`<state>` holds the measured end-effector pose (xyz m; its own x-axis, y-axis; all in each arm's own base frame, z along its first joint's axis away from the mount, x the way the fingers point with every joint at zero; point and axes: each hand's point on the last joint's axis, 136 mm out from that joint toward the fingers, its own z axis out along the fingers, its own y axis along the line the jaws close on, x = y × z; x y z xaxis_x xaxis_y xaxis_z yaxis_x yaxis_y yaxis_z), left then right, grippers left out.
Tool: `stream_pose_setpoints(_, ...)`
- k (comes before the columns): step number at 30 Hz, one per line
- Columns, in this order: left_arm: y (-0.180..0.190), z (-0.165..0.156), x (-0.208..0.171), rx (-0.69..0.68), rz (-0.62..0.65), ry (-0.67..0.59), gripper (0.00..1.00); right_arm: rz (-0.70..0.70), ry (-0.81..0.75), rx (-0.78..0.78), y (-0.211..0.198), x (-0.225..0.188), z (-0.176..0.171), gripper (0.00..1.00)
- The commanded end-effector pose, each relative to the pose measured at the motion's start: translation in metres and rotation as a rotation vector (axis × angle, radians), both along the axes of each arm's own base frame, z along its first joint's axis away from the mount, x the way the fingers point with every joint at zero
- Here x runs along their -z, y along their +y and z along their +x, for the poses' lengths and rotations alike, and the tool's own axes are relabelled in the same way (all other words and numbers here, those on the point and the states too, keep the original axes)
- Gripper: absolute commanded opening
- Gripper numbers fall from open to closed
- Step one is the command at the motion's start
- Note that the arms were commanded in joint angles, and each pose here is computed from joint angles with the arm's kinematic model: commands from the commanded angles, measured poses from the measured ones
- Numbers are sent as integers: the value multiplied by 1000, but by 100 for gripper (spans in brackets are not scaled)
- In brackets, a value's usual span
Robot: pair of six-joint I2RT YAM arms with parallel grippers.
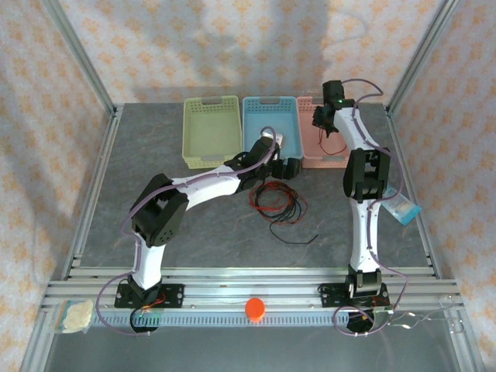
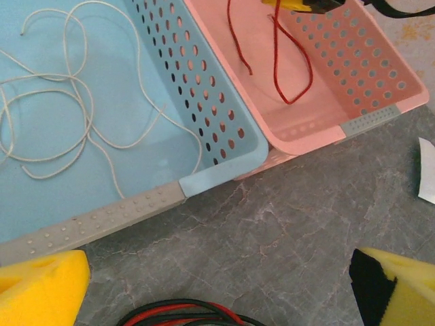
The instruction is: Untangle the cables
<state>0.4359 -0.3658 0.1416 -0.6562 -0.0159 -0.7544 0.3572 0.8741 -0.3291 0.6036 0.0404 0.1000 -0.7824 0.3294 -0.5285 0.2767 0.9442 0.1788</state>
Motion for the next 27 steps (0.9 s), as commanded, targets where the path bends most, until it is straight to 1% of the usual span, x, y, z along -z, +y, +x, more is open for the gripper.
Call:
stream_pose_setpoints(1,8,3,-39,-37,-7,-56,99,8,-115,5,-1,-70,-1,38)
stream_pose_setpoints(2,10,2,-41,-39,-5,-58,99,7,-127,8,-2,-79,-3,39)
stream_pose_setpoints(3,13,-2,-55,-41,-15,-75,99,7,-139,10,-3,-88,-7,39)
stream_pose_setpoints(4,16,-5,-60,-44,-16,-85,99,8,-153,15,-4,-97,-12,40)
stream_pose_setpoints(7,27,-18,-70,-56,-15,-100,98,12,-185,30,-5,-114,-29,42)
stream_pose_setpoints(13,49,-43,-67,-82,-21,-82,96,0,-200,31,-3,-132,-66,48)
stream_pose_setpoints(16,61,-53,-62,-112,-18,-70,93,-8,-216,25,2,-139,-85,48)
stream_pose_setpoints(18,67,-61,-55,-130,-29,-50,89,-5,-216,19,7,-140,-100,45)
stream_pose_setpoints(20,72,-70,-47,-143,-31,-34,89,-3,-213,-8,19,-139,-115,43)
stream_pose_setpoints(23,83,-83,-33,-175,-26,-9,87,-1,-193,-70,43,-128,-144,41)
stream_pose_setpoints(27,95,-101,-13,-215,-53,44,81,18,-152,-144,73,-108,-188,38)
